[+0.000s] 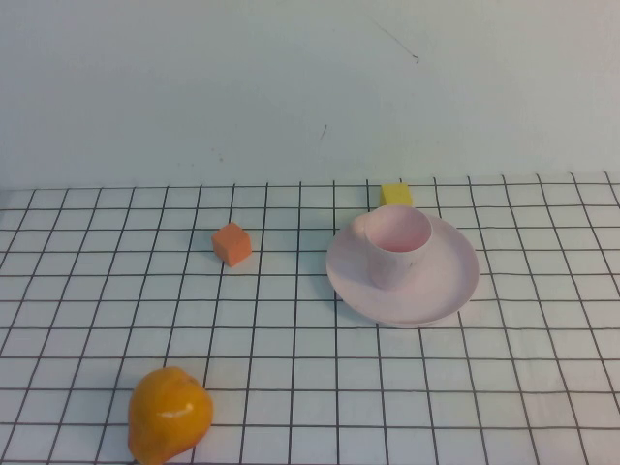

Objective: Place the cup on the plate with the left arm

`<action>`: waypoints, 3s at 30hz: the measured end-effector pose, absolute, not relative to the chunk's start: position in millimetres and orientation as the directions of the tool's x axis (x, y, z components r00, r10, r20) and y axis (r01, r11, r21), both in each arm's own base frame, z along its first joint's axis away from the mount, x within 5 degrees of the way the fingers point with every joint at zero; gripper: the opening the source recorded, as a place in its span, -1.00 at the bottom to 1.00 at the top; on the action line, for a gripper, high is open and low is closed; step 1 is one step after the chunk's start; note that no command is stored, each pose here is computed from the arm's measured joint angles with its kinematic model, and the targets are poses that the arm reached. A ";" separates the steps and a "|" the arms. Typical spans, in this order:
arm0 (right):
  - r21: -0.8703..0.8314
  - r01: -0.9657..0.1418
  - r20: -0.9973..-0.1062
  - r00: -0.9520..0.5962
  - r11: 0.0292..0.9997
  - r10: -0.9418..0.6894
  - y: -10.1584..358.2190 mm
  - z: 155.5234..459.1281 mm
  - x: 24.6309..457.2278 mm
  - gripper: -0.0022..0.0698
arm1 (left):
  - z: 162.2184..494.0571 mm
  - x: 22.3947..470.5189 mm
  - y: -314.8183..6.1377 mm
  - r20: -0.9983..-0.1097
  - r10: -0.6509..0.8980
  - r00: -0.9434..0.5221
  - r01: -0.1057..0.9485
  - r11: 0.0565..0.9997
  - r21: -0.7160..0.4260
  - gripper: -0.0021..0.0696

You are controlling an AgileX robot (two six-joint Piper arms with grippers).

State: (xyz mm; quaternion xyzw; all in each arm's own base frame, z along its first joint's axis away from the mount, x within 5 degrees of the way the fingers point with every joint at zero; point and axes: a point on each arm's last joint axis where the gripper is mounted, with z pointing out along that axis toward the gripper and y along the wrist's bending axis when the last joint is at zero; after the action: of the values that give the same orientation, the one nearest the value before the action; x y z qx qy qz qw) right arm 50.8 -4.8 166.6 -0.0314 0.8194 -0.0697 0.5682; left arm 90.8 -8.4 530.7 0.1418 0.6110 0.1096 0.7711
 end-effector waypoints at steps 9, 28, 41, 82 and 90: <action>-0.150 0.028 -0.927 -0.352 0.988 -0.131 -4.8 166.6 50.8 -0.95 | 533.3 58.7 5.3 -0.920 0.272 0.282 -0.029 0.961 0.276 -0.94; -0.150 0.028 -0.927 -0.352 0.988 -0.131 -4.8 166.6 50.8 -0.95 | 407.0 80.9 -9.2 -0.992 0.119 0.040 0.133 0.984 0.123 -0.94; -0.150 0.028 -0.927 -0.352 0.988 -0.131 -4.8 166.6 50.8 -0.95 | 337.2 97.8 -15.8 -0.974 0.173 -0.149 0.166 0.975 0.148 -0.94; -0.150 0.028 -0.926 -0.354 0.988 -0.130 -4.8 166.4 50.8 -0.95 | 173.0 52.2 5.6 -0.925 -0.259 -0.278 -0.129 0.964 -0.231 -0.94; -0.150 0.028 -0.926 -0.354 0.988 -0.130 -4.8 166.4 50.8 -0.95 | 172.9 52.3 1.9 -0.938 -0.179 -0.296 -0.061 0.984 -0.168 -0.95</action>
State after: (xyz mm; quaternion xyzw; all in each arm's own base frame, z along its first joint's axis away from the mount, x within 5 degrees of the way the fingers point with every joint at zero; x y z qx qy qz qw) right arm 50.8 -4.8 166.4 -0.0314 0.8199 -0.0697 0.5675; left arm 52.3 1.9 172.9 -0.0747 0.8035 -0.0498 0.5886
